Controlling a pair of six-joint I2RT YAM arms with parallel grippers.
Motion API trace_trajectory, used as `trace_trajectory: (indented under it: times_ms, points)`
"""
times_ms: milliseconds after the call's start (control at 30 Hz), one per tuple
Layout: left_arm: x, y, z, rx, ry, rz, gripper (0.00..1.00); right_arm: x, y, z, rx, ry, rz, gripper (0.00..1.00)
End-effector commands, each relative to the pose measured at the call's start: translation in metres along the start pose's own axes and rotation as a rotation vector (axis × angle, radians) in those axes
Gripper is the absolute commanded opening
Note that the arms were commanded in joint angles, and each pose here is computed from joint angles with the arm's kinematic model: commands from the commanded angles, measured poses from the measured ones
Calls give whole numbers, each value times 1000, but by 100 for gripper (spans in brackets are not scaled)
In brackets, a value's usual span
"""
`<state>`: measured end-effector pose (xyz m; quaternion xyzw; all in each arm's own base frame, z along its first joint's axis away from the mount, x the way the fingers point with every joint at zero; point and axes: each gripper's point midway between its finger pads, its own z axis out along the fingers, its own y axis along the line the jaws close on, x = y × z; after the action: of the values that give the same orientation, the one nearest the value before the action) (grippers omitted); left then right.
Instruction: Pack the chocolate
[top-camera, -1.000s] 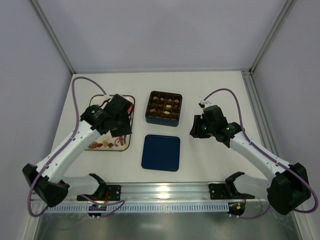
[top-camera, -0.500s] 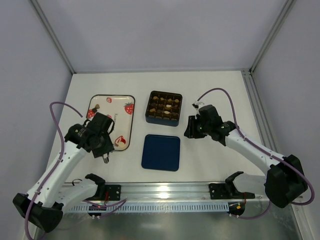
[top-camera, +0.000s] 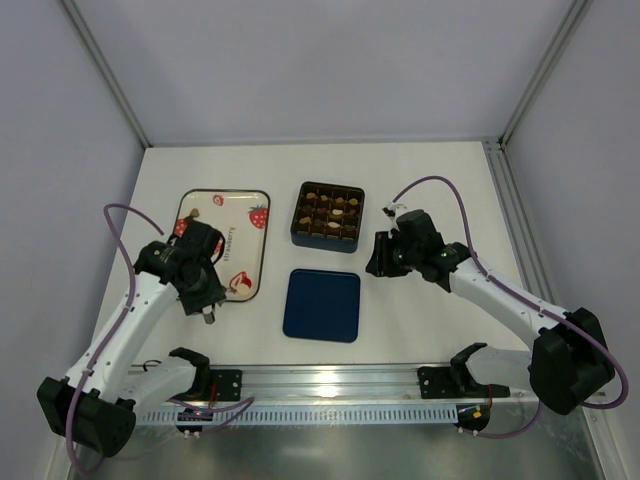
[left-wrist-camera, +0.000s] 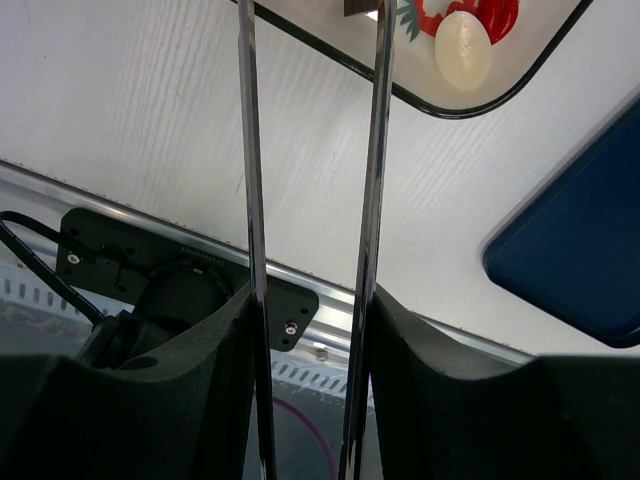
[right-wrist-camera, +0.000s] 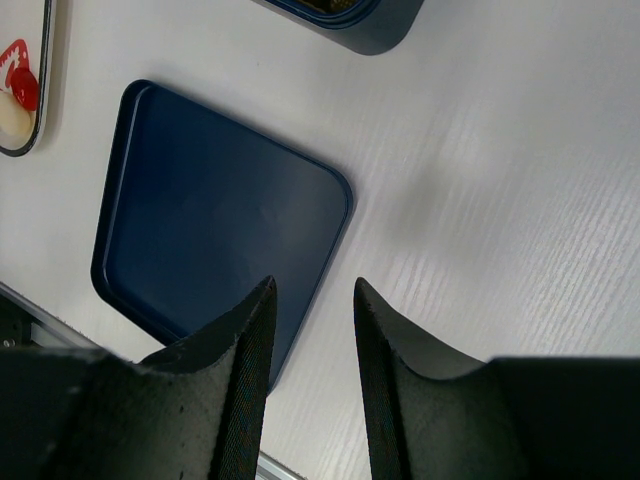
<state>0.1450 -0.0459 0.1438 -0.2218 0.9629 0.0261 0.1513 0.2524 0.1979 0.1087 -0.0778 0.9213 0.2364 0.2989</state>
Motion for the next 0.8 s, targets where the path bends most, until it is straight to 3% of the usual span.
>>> trace_trajectory:
  times_ms: [0,767]
  points:
    - [-4,-2,4,12,4,20,43,-8,6,-1,-22,-34,-17,39]
    - [-12,-10,27,18,79,53,42,-8,3,-2,-6,-31,-20,39]
